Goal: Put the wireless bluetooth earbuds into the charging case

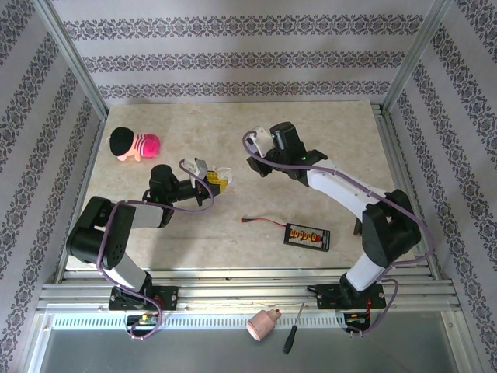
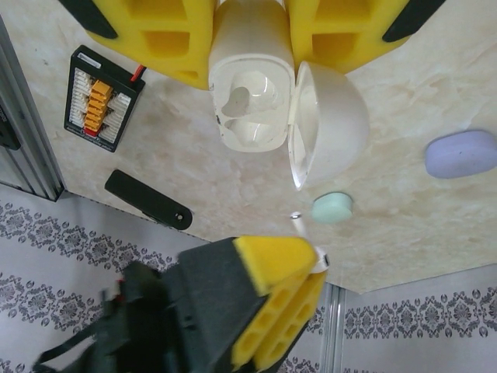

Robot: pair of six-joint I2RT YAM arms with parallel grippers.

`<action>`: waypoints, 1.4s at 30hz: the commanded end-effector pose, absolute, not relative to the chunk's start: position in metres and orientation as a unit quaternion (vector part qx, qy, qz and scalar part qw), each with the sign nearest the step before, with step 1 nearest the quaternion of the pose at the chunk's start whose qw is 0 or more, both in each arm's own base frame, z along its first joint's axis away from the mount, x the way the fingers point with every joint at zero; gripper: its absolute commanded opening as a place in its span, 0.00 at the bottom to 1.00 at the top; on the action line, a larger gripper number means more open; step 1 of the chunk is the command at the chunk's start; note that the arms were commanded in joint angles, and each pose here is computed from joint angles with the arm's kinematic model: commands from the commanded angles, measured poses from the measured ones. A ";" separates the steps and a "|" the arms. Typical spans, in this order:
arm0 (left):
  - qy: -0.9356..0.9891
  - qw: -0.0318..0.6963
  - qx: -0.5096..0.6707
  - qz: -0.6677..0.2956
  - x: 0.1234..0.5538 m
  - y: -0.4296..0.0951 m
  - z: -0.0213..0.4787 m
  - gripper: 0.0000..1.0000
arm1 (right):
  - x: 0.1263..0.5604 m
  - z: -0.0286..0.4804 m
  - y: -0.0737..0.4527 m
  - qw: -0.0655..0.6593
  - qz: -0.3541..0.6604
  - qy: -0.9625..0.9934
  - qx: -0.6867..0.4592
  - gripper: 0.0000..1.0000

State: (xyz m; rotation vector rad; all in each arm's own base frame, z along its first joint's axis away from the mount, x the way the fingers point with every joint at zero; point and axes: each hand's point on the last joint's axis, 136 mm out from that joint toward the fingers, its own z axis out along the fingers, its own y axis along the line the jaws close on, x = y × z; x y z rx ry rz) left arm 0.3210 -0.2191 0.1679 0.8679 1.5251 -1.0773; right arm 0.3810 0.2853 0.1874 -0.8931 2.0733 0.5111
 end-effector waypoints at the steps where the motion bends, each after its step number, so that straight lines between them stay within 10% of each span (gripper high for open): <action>1: 0.612 0.534 0.369 -0.452 0.326 -0.218 0.187 0.09 | 0.369 0.213 0.297 0.445 0.196 0.780 -0.393 0.17; 42: 0.604 0.533 0.358 -0.472 0.329 -0.217 0.198 0.09 | 0.301 0.209 0.365 0.398 0.280 0.700 -0.523 0.20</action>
